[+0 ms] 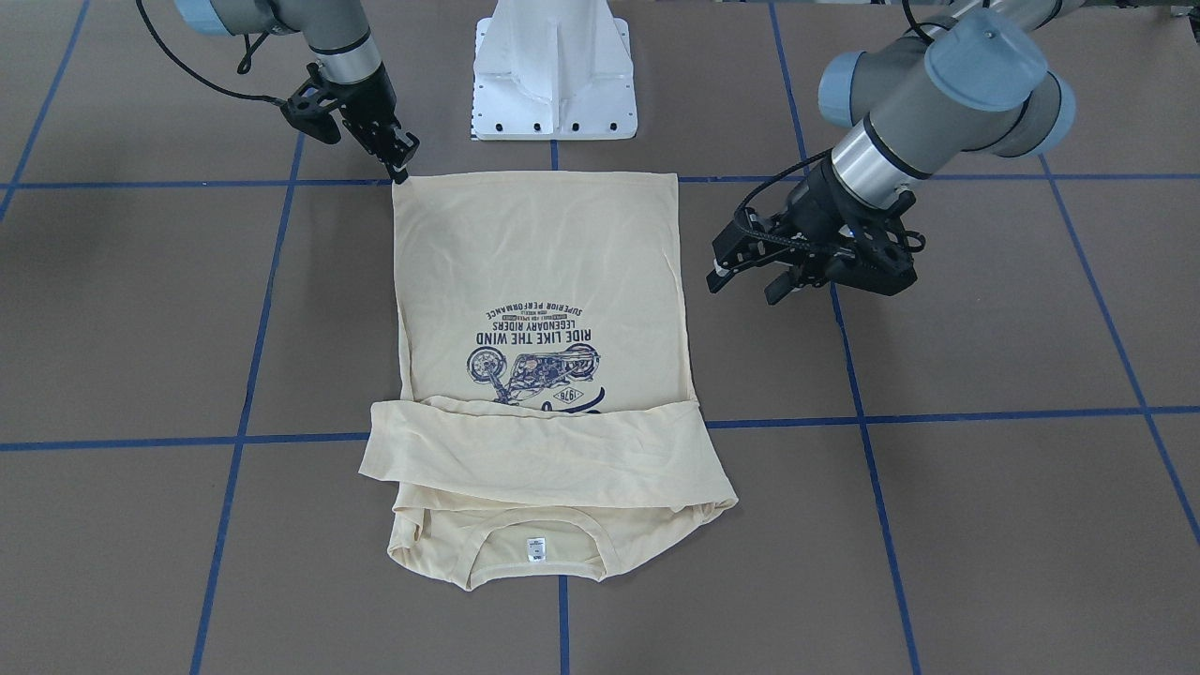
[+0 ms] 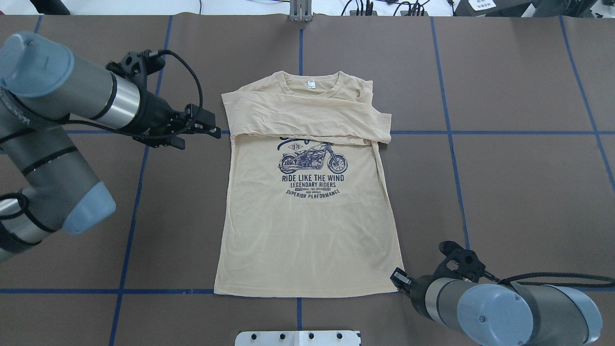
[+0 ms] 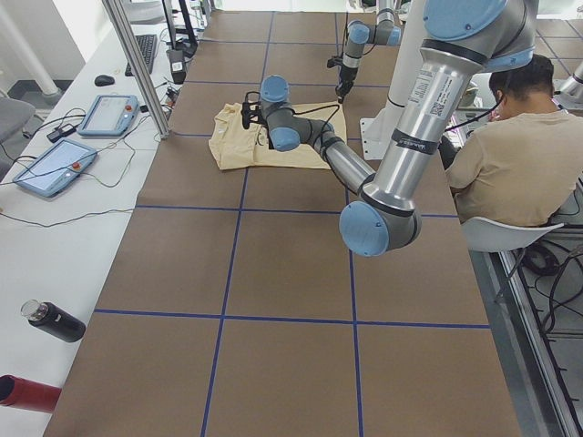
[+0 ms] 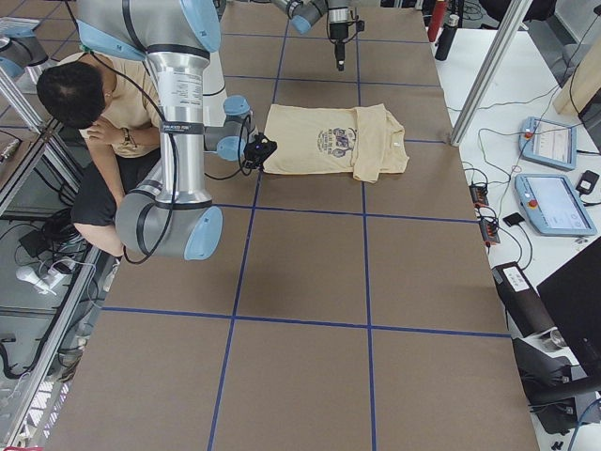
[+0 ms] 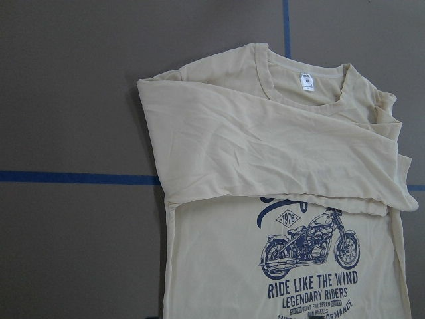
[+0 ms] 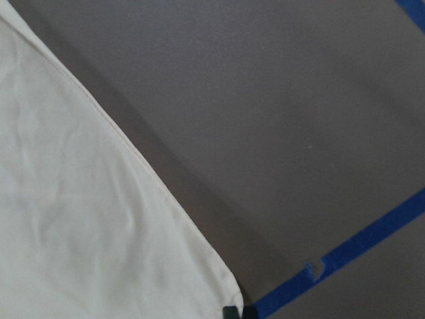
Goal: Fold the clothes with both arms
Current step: 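Grasp the hem corner nearest the left gripper with the left gripper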
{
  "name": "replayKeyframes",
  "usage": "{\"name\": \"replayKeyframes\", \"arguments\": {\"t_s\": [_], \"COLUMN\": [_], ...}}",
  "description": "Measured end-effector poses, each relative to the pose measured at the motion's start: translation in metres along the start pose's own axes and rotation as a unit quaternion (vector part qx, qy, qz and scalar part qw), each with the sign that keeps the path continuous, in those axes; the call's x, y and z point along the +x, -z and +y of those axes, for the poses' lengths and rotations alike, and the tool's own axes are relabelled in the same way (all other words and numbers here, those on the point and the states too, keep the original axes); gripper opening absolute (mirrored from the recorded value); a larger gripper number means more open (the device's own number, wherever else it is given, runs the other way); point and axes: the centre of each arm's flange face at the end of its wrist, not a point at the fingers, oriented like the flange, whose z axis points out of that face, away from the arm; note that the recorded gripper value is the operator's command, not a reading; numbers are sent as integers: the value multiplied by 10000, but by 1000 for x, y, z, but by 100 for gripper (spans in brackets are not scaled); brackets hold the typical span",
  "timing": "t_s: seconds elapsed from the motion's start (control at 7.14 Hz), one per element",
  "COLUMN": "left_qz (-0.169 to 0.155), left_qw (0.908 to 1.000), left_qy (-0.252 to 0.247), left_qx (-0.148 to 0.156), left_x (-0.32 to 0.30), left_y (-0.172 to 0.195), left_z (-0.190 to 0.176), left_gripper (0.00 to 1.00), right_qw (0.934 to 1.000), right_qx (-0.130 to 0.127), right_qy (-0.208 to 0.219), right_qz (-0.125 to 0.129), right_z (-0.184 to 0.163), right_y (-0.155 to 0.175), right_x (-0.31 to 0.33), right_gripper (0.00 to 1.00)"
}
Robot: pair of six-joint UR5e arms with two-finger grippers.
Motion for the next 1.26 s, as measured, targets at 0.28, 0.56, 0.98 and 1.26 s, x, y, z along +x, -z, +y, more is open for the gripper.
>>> {"name": "replayKeyframes", "arguments": {"t_s": [0.28,0.56,0.98,1.26], "left_qz": [-146,-410,-1011,-1122], "left_qw": [9982,9932,9886,9873], "left_qy": [581,1071,1087,1071], "left_qx": [-63,-217,-247,-352], "left_x": [-6,-7,-6,-8], "left_y": [-30,-62,-91,-98], "left_z": [87,161,220,233], "left_gripper": [92,81,71,70], "right_qw": [10000,10000,10000,10000], "right_qx": [-31,-55,-77,-77], "right_qy": [23,30,33,35], "right_qz": [29,24,-1,-1], "right_z": [0,-2,-1,-1], "right_y": [4,12,17,17], "right_x": [6,10,10,10], "right_gripper": [0,0,0,0]}}
